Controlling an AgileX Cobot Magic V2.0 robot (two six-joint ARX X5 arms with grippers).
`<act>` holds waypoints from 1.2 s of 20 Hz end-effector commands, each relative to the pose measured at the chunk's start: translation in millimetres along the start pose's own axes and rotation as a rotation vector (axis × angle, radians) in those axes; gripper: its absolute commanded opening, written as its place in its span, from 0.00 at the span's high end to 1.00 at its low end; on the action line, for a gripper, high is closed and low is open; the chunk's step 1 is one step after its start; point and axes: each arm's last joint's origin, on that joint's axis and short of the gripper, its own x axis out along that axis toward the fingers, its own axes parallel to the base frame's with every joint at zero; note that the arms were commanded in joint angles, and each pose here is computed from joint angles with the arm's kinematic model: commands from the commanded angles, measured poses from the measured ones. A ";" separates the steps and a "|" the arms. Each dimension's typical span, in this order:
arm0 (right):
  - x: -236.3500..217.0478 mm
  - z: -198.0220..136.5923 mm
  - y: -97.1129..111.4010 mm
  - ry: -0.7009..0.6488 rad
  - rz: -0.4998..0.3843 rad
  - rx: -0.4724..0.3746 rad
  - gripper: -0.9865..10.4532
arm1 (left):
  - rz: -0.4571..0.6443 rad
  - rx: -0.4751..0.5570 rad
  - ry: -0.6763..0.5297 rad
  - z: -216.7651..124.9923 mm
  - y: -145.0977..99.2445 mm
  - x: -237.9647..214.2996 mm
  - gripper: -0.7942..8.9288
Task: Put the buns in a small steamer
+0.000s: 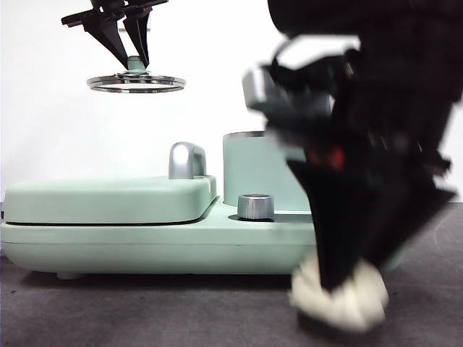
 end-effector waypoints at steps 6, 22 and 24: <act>-113.8 58.5 4.5 -0.096 0.003 0.000 0.82 | -0.002 -0.006 -0.024 1.4 -2.0 -8.3 0.87; -81.4 176.0 -101.9 -0.013 -0.129 0.127 0.82 | -0.002 -0.012 -0.023 1.3 -1.9 -8.3 0.87; -71.1 179.8 -104.3 -0.001 -0.129 0.123 0.82 | -0.002 -0.012 -0.024 1.4 -2.0 -8.3 0.87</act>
